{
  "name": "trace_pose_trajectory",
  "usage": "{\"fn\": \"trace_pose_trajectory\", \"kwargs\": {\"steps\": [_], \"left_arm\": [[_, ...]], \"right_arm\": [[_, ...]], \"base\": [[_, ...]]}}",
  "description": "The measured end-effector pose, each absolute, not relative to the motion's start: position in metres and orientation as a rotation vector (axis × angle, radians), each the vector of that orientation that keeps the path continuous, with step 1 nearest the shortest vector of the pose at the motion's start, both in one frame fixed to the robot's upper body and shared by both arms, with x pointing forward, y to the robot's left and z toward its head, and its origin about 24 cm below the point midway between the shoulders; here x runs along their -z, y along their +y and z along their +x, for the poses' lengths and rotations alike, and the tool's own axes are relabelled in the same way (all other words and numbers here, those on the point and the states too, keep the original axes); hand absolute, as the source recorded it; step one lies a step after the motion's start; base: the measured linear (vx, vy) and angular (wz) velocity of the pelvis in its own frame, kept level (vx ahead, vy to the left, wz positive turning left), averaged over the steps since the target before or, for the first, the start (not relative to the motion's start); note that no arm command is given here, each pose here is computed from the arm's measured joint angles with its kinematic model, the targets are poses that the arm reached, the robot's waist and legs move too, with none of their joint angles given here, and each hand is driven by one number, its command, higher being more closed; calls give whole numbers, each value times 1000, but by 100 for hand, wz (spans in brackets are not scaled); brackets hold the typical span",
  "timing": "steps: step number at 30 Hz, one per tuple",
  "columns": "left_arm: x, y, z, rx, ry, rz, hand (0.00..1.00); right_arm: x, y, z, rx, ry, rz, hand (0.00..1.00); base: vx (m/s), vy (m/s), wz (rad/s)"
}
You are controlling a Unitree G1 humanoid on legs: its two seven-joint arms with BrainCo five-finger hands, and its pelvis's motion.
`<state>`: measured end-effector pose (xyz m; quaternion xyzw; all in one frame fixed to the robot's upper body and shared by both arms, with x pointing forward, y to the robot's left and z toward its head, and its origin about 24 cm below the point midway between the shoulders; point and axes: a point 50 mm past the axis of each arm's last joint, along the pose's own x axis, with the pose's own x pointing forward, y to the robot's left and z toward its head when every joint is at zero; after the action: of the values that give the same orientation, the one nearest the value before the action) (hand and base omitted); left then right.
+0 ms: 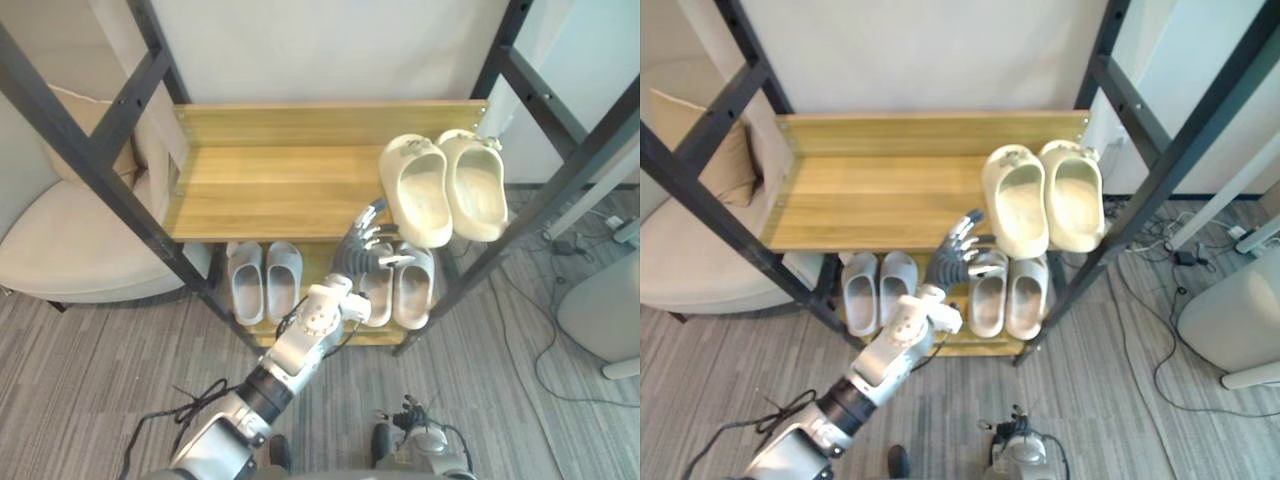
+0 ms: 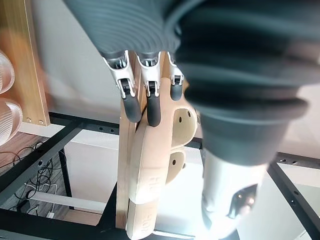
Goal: Organize the slippers on the shoe rack
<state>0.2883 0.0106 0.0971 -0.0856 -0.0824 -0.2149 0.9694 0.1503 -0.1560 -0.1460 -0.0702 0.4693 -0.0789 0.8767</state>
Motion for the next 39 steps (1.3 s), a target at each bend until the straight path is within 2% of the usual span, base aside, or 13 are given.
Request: {"fn": "trace_pose_trajectory", "kwargs": {"steps": [7,16,21,28,33,39], "left_arm": [[-97,18,292,406,-163,-178,0],[-109,41,289,329,-205,-284,0],[-131,36,272,395,-292,-376,0],[-128,20,248,539,-263,-459,0],[-105,20,235,566,-171,-482,0],[-35,35,215,496,105,-426,0]], "right_arm": [[146,-156,151,164,978,-146,0],[146,-147,150,148,982,-131,0],[149,-144,144,132,1000,-125,0],[151,-139,139,88,1018,-143,0],[152,-137,140,59,1022,-168,0],[152,-132,138,18,1021,-201,0]], "base": [[-3,-1,-1],[-5,-5,11],[-6,10,15],[0,8,21],[-3,6,14],[-27,-1,12]]}}
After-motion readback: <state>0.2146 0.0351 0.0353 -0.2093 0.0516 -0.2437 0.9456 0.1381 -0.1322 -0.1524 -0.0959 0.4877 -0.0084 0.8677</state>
